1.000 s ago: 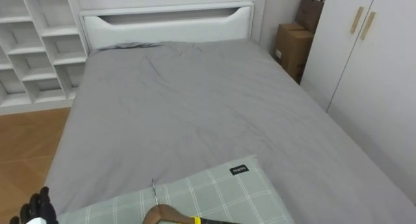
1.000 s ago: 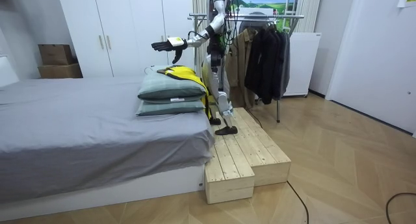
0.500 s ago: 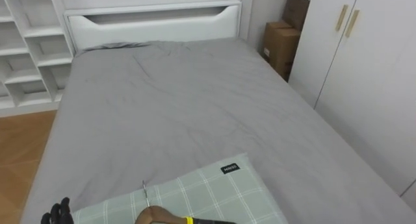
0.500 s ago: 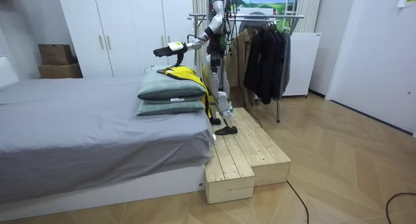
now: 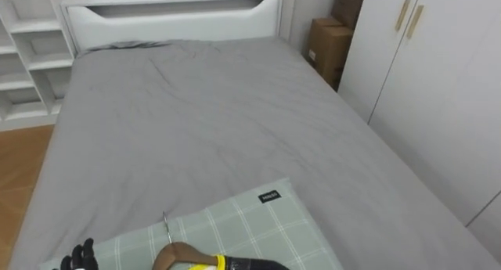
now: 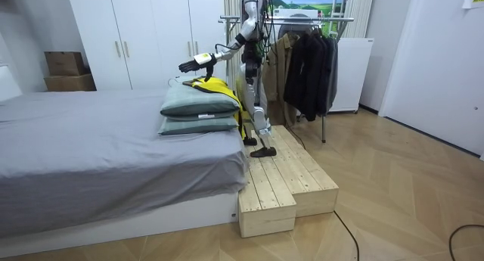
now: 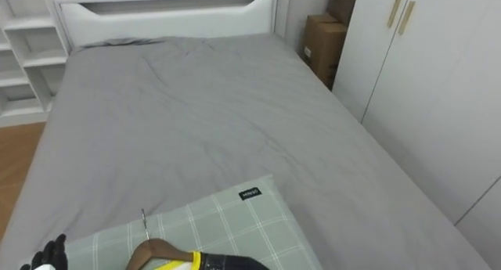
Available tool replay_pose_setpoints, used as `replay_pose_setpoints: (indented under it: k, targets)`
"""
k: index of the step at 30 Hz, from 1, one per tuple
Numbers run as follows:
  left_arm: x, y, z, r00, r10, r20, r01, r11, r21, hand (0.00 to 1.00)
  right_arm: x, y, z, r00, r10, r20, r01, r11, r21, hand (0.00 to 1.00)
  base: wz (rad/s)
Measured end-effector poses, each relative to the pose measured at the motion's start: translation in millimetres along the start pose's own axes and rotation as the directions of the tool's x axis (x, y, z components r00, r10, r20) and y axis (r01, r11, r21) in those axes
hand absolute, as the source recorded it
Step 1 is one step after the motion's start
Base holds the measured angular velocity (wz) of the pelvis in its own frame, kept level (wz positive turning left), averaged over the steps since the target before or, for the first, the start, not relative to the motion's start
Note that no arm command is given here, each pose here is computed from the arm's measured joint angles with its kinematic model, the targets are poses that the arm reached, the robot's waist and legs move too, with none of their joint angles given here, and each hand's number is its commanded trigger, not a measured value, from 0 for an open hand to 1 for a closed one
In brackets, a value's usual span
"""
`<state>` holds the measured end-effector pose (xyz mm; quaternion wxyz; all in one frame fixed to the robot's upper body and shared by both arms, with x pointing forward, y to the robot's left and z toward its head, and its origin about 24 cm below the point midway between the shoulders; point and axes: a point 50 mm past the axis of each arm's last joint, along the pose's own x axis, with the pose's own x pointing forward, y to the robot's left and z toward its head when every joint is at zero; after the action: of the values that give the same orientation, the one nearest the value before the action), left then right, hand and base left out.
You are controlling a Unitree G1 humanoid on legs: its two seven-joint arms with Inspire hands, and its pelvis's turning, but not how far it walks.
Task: Hang clothes
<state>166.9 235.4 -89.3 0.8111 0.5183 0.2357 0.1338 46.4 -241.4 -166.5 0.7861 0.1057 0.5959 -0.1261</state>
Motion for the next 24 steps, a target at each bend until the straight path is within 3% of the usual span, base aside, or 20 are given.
replay_pose_setpoints:
  k: [8, 24]
  targets:
    - [23.5, 4.3, 29, 0.999, 0.012, 0.049, -0.012, 1.000, -0.008, 0.00, 3, 3, 13, 1.000, -0.016, 0.011, 0.016, 1.000, -0.016, 0.00, -0.02]
    - [51.2, 6.0, 70, 0.991, -0.012, 0.136, 0.011, 1.000, 0.008, 0.00, 8, 26, 51, 0.998, 0.035, 0.058, -0.025, 0.986, -0.164, 0.00, 0.01]
